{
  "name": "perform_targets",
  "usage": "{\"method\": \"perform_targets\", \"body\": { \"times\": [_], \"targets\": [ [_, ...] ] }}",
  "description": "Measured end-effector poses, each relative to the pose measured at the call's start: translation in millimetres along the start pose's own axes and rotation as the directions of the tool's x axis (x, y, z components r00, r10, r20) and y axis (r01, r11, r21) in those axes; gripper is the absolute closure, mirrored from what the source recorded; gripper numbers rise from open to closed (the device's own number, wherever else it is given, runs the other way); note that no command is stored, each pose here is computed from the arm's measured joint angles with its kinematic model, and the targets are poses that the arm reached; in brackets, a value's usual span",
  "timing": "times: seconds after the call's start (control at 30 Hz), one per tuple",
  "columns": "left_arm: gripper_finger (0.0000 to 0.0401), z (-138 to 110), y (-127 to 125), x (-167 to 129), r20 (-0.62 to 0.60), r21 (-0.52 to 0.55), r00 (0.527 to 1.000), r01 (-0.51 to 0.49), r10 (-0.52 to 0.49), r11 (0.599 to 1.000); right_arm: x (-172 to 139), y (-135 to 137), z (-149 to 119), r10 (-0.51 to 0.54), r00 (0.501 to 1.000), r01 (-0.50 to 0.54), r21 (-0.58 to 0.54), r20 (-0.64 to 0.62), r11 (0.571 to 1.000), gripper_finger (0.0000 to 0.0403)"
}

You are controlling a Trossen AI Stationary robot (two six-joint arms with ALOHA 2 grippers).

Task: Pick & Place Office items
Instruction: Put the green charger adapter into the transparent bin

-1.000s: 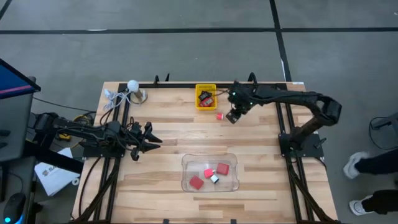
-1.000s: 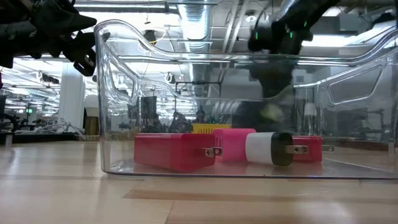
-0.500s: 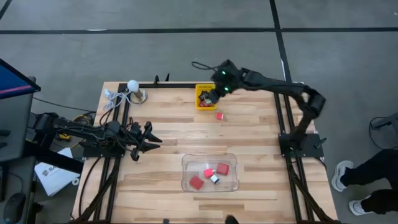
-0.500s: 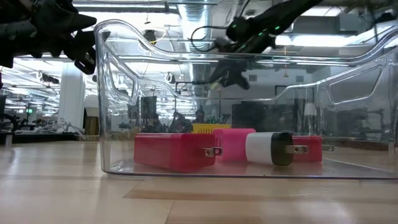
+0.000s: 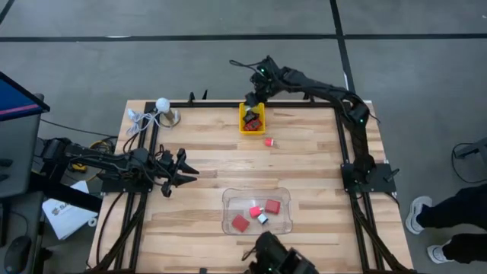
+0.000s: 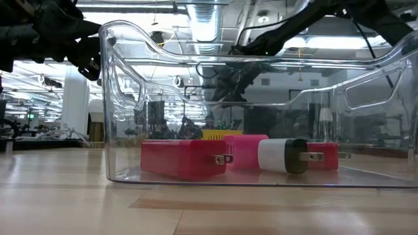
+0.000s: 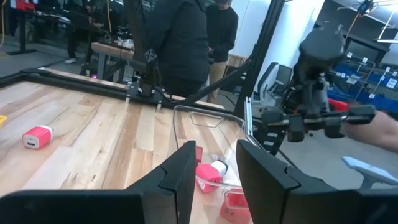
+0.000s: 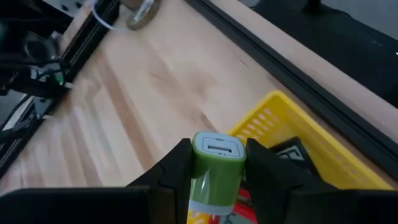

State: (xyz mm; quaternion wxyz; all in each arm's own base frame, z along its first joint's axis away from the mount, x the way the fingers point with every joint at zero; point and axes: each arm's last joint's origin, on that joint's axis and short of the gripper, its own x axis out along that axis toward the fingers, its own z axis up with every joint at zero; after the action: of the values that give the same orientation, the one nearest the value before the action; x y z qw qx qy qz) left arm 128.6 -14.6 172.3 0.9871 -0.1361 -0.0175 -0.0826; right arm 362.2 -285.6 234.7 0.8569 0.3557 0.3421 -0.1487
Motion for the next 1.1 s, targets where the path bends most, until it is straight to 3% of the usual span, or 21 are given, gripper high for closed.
{"method": "perform_targets", "body": {
  "times": [0.23, 0.43, 0.83, 0.97, 1.1],
  "targets": [
    [0.0287, 0, 0, 0, 0.001, 0.000, 1.000, 0.000, 0.000, 1.000, 6, -14, -5, -0.058, 0.997, 0.061, 0.043, -0.051, 0.997, 0.0270],
    [0.0287, 0, 0, 0, 0.004, 0.000, 1.000, 0.001, -0.001, 1.000, 3, -11, -3, -0.049, 0.998, 0.051, 0.026, -0.043, 0.998, 0.0295],
    [0.0287, 0, 0, 0, 0.004, -0.002, 1.000, 0.001, -0.001, 1.000, 4, -8, -14, -0.067, 0.988, 0.071, 0.027, -0.142, 0.997, 0.0293],
    [0.0288, 0, 0, 0, 0.001, -0.004, 1.000, 0.000, 0.000, 1.000, 7, 5, -29, -0.076, 0.963, 0.080, 0.007, -0.260, 0.997, 0.0294],
    [0.0288, 0, 0, 0, 0.000, -0.002, 1.000, 0.000, 0.000, 1.000, 14, 43, -53, -0.088, 0.913, 0.071, -0.057, -0.399, 0.996, 0.0294]
  ]
}}
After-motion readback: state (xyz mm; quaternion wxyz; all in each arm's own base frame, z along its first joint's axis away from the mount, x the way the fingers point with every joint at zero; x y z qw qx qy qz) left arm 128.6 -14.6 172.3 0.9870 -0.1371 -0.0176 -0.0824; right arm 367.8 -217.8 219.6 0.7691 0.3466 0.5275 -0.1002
